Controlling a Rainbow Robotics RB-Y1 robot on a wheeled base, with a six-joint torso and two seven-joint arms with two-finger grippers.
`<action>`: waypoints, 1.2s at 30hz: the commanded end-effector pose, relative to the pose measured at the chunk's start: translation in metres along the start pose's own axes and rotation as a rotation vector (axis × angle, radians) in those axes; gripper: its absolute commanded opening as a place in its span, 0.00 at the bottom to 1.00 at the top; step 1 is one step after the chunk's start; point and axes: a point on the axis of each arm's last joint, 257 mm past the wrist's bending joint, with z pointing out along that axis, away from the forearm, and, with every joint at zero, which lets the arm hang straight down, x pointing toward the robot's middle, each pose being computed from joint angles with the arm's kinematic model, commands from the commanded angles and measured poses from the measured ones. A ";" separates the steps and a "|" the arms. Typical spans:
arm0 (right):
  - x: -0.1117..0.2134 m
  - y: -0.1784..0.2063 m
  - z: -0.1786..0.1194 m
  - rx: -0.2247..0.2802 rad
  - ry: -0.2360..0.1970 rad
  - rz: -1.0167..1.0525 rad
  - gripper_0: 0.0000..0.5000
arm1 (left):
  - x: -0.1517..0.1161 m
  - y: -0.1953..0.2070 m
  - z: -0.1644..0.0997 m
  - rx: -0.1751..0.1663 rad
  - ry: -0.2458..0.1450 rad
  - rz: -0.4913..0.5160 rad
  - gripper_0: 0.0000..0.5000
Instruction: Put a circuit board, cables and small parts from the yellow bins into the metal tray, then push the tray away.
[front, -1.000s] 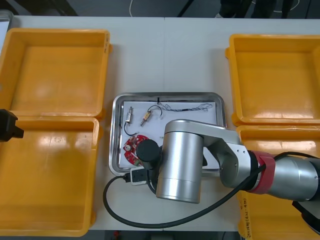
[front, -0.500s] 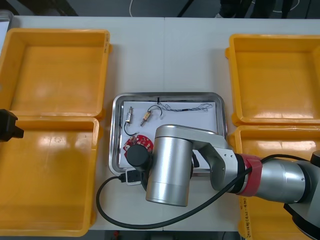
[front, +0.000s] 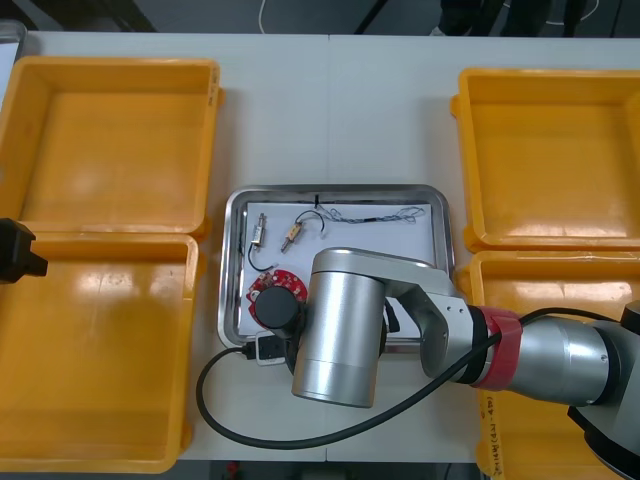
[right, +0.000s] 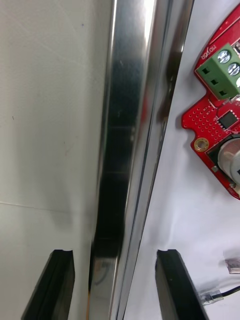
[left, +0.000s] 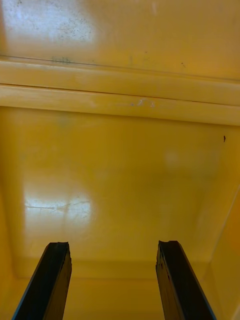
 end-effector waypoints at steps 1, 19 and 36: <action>-0.020 -0.005 -0.011 0.034 -0.034 -0.038 0.22 | -0.005 0.016 -0.017 -0.049 -0.032 0.089 1.00; -0.007 -0.040 -0.017 0.131 -0.014 -0.015 0.00 | -0.005 0.016 -0.017 -0.049 -0.032 0.089 1.00; 0.004 -0.084 -0.025 0.198 0.023 0.042 0.00 | -0.005 0.016 -0.017 -0.049 -0.032 0.089 1.00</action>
